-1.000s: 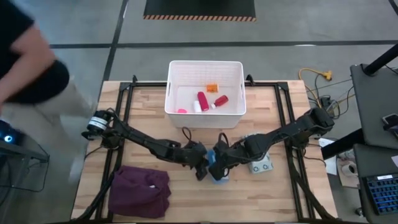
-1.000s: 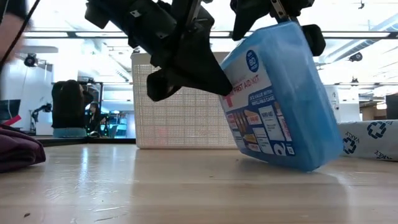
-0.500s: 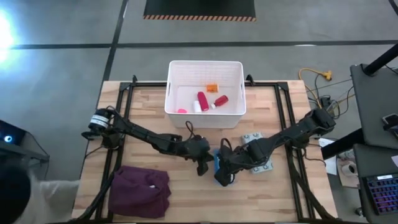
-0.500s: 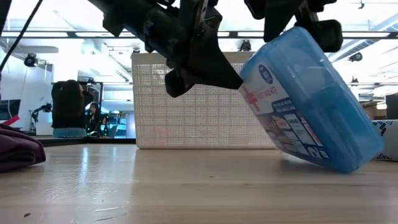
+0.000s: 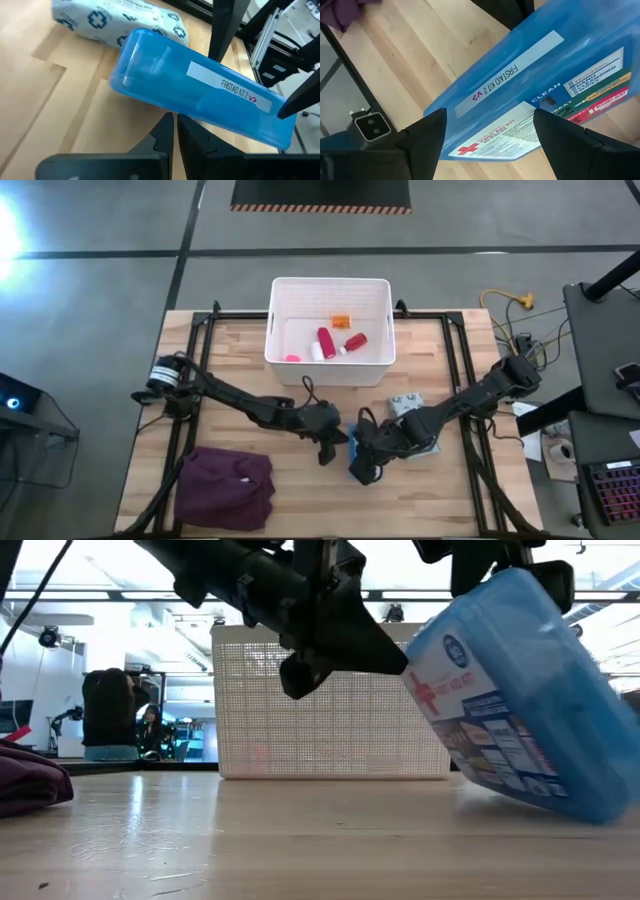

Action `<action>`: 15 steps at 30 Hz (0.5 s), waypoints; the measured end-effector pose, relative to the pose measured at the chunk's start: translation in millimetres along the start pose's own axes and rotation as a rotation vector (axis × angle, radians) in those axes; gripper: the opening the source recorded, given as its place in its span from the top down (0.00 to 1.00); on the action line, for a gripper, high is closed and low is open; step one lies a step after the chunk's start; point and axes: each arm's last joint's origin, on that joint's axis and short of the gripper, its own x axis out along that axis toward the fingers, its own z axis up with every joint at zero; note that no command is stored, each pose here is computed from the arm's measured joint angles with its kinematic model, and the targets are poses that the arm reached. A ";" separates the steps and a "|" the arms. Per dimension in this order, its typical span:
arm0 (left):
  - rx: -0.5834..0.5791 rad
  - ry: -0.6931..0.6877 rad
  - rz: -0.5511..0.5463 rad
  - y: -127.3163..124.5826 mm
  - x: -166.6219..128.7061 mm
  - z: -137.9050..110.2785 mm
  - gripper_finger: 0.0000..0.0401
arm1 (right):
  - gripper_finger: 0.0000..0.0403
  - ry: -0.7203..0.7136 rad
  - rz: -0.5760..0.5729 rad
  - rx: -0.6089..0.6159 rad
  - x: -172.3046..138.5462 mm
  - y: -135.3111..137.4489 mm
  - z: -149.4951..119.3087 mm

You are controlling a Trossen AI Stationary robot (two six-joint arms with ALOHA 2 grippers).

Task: Pick & place medical supplies in basket/bin
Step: Put the blue first aid kit box into the white bin

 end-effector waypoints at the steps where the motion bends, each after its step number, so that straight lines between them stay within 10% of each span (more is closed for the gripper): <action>1: 0.000 0.005 -0.007 0.5 2.0 -1.5 0.98 | 0.28 0.000 0.000 -0.004 -0.1 0.4 -1.4; 15: -0.019 -0.162 -0.134 9.3 30.2 0.8 0.98 | 0.29 -0.079 -0.018 -0.052 -43.4 -7.4 -18.7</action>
